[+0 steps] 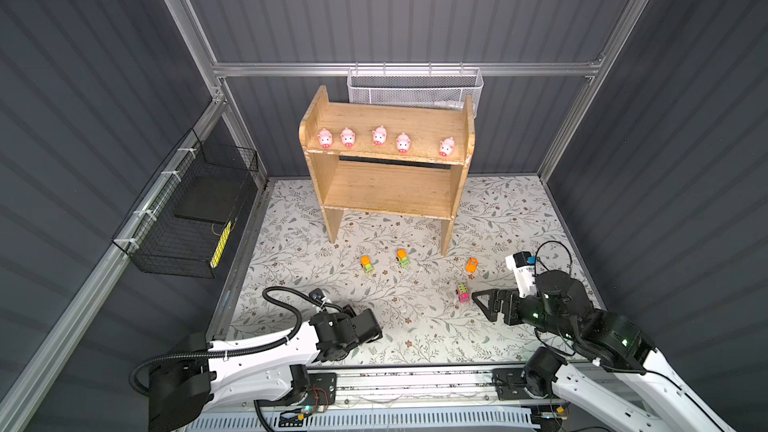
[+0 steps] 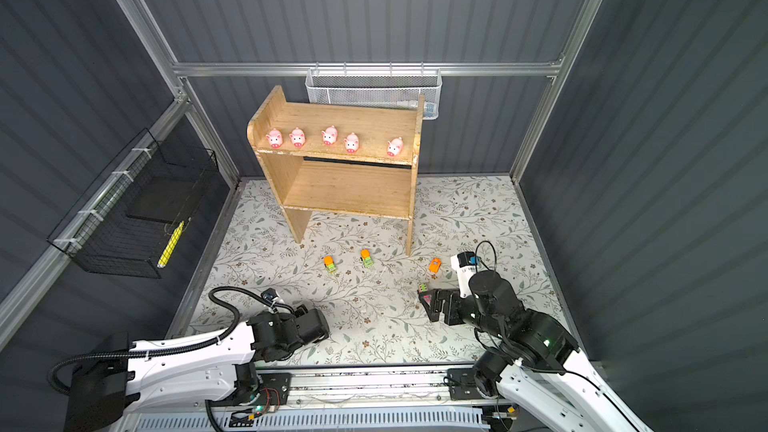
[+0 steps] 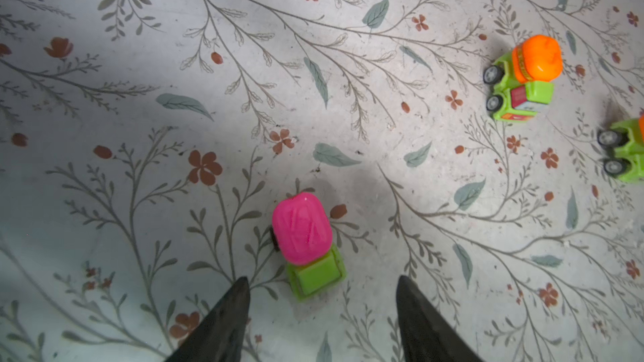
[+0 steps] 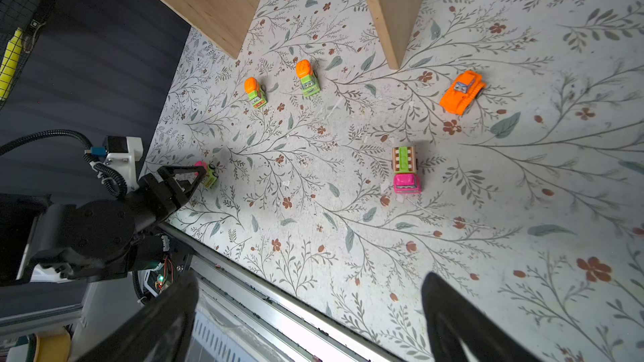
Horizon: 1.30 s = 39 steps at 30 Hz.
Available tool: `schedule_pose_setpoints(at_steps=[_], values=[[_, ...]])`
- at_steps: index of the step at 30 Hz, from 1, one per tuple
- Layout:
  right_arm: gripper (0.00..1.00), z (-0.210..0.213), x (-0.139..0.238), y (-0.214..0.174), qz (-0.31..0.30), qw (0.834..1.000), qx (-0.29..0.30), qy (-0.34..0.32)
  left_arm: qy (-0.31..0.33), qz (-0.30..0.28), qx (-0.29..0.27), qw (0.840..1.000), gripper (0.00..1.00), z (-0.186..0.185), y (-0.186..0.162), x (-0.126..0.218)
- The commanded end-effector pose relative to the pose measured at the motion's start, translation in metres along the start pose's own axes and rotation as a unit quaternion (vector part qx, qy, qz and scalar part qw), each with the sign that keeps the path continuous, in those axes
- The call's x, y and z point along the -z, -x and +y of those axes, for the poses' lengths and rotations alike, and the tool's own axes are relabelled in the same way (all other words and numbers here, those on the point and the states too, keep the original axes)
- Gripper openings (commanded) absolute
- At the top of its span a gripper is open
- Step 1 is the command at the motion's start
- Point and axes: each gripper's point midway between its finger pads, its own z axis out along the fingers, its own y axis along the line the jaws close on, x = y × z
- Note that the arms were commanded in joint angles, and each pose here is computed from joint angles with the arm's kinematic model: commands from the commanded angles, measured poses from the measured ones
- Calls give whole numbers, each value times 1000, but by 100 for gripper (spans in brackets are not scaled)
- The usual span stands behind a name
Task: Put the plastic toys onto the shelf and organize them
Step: 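Lower the left gripper toward the pink-and-green truck nearest the robot, then close the left gripper on the pink-and-green truck's pink top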
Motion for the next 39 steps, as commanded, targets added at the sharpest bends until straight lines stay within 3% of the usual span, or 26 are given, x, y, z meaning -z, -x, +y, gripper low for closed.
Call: schedule_pose_setpoints(at_steps=[1, 7, 16, 23, 33, 39], values=[[99, -6, 4, -7, 6, 1000, 6, -9, 6, 21, -35, 999, 65, -1, -7, -14], [99, -14, 10, -10, 0, 1000, 2, -22, 31, 26, -55, 998, 63, -3, -8, -23], [99, -11, 3, -7, 10, 1000, 11, -25, 44, 21, -76, 996, 45, 0, -3, -29], [99, -10, 1, -6, 14, 1000, 11, -25, 34, 14, -137, 990, 34, -18, 6, -34], [99, -14, 5, -8, 13, 999, 5, -32, -15, 9, -225, 974, 34, -64, 18, -54], [99, -14, 8, -9, 12, 999, 1, -31, -31, -3, -224, 974, 59, -65, 19, -55]])
